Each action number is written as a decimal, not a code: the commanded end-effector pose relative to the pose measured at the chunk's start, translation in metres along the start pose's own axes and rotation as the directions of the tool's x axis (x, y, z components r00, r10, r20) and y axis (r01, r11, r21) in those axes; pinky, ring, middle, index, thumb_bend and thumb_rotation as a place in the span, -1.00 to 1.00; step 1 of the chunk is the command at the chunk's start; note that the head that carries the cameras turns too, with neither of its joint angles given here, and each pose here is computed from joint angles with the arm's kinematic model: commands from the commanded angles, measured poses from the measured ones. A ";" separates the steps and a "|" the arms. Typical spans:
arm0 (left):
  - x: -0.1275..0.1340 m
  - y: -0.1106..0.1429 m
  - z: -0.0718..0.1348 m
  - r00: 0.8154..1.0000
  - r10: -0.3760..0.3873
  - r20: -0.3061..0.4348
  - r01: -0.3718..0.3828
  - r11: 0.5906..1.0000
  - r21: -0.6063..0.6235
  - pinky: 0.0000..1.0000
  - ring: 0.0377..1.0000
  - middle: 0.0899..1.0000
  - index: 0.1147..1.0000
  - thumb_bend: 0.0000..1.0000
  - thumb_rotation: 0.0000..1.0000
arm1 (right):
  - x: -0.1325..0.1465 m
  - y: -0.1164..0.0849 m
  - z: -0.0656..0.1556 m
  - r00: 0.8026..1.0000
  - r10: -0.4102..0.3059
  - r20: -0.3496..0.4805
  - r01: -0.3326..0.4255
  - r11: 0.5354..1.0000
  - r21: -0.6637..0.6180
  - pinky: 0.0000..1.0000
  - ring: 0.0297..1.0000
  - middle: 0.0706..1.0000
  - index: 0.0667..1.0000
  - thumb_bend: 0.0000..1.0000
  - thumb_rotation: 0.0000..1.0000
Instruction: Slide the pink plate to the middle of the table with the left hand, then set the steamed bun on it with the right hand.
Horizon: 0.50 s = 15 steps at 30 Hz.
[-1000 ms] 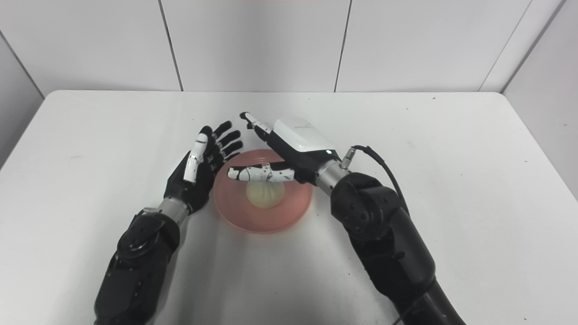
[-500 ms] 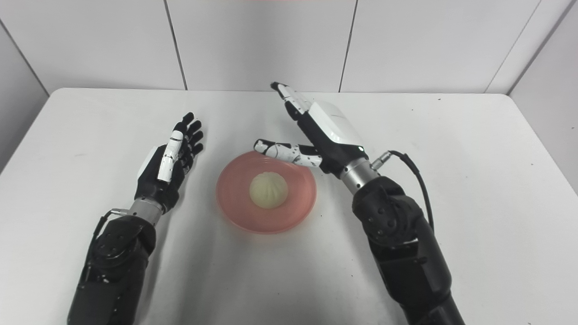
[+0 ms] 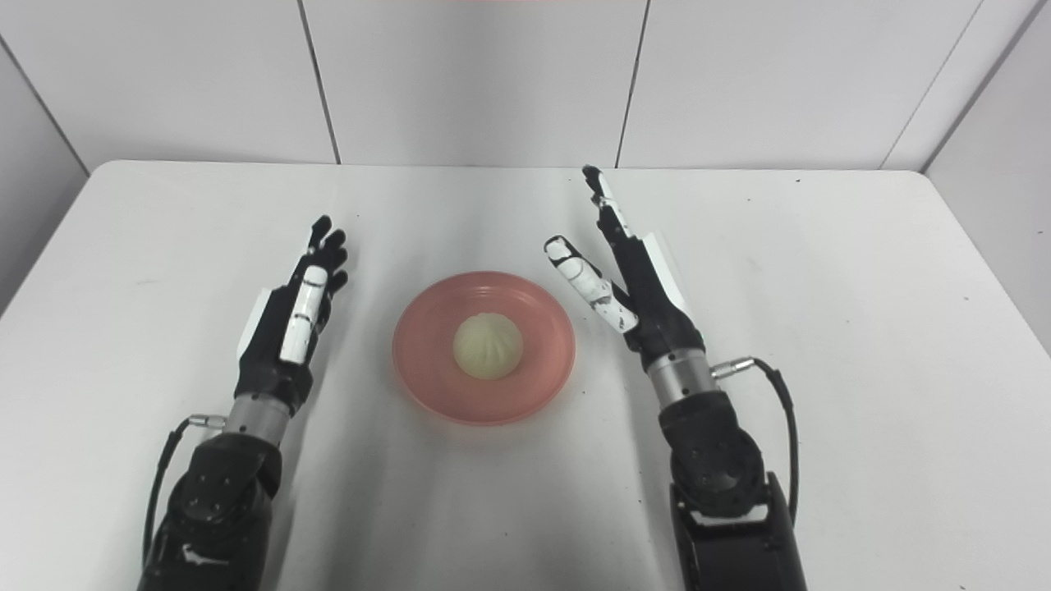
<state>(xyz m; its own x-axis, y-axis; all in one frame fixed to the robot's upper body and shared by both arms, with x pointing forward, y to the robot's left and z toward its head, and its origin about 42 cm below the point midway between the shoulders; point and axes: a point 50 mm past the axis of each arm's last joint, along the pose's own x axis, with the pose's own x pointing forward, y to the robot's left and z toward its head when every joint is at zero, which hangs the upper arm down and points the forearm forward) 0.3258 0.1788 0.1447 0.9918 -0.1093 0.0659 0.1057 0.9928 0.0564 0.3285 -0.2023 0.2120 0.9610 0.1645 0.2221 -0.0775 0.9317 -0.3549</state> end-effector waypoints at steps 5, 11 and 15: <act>-0.007 -0.005 -0.002 0.999 0.009 0.052 -0.008 1.000 -0.019 0.94 0.94 0.97 1.00 0.04 1.00 | -0.005 -0.003 0.000 0.999 -0.047 0.009 0.045 0.988 0.145 1.00 1.00 1.00 1.00 -0.17 1.00; -0.012 -0.006 -0.012 1.000 0.005 0.031 -0.003 0.999 -0.046 0.98 0.96 0.98 1.00 0.02 1.00 | -0.019 -0.004 -0.011 0.998 -0.048 -0.051 0.058 0.978 0.199 1.00 1.00 1.00 1.00 -0.17 1.00; -0.015 -0.008 -0.019 1.000 0.000 -0.010 0.000 0.998 -0.065 1.00 0.97 0.99 1.00 0.02 1.00 | -0.030 -0.001 -0.019 0.991 -0.032 -0.129 0.072 0.947 0.314 1.00 1.00 1.00 1.00 -0.28 1.00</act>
<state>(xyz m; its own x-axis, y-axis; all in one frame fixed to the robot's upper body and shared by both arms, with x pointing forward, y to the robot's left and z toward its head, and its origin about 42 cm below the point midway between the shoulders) 0.3135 0.1766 0.1255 0.9929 -0.1022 0.0608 0.1021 0.9948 0.0040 0.3059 -0.2168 0.1776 0.9921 0.0920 0.0847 -0.0847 0.9927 -0.0862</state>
